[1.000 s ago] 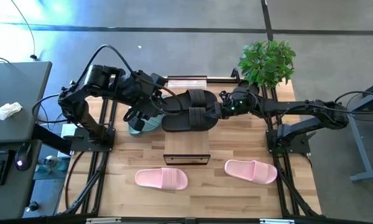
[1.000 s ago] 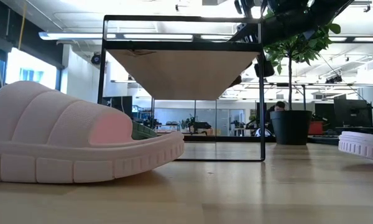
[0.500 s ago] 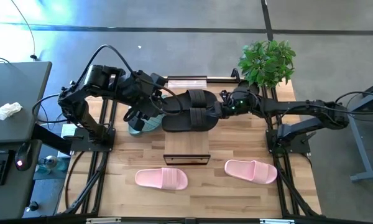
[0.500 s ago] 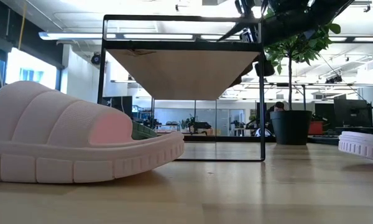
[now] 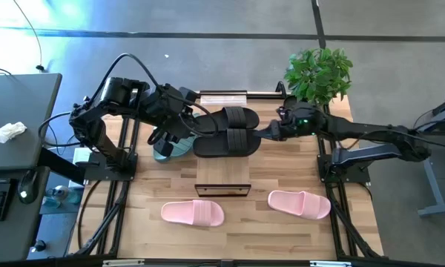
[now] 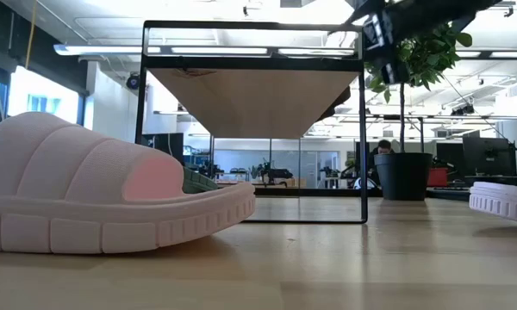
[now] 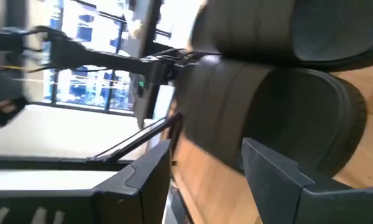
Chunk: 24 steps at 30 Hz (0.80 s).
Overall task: Pick and place slides into the shelf
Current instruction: Adjust the green slide
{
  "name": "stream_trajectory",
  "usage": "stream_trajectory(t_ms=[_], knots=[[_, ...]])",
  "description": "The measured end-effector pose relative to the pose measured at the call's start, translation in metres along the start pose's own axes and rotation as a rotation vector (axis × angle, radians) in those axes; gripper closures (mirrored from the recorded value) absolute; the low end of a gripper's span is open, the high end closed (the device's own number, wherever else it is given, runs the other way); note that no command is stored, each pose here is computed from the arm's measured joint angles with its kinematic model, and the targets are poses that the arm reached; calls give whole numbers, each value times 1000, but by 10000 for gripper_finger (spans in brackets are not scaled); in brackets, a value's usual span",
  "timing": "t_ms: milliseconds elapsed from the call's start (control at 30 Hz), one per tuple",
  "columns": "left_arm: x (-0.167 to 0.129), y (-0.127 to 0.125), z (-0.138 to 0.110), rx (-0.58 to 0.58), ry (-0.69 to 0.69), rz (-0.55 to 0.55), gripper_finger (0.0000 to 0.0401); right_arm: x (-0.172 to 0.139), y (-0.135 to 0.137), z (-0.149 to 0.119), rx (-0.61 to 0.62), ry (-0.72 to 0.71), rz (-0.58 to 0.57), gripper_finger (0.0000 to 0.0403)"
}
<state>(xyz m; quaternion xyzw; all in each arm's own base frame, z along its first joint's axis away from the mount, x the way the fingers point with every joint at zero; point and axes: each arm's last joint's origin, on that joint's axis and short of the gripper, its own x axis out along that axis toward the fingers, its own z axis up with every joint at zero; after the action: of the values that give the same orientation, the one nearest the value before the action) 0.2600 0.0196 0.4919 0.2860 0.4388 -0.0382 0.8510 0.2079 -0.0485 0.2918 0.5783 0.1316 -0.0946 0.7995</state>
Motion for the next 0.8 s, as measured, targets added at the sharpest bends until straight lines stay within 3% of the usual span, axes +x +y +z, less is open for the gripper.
stream_trajectory(t_ms=[167, 267, 467, 800], knots=[[4, 0, -1, -13, 53, 46, 245, -27, 10, -6, -64, -10, 51, 217], [11, 0, -6, -81, 142, 120, 245, -40, 14, -10, -103, -41, 71, 217], [22, -11, -31, -59, 362, 265, 245, -59, 19, -15, -177, -89, 98, 217], [57, -29, -98, -300, 582, 162, 245, -62, 13, -19, -247, -58, 45, 217]])
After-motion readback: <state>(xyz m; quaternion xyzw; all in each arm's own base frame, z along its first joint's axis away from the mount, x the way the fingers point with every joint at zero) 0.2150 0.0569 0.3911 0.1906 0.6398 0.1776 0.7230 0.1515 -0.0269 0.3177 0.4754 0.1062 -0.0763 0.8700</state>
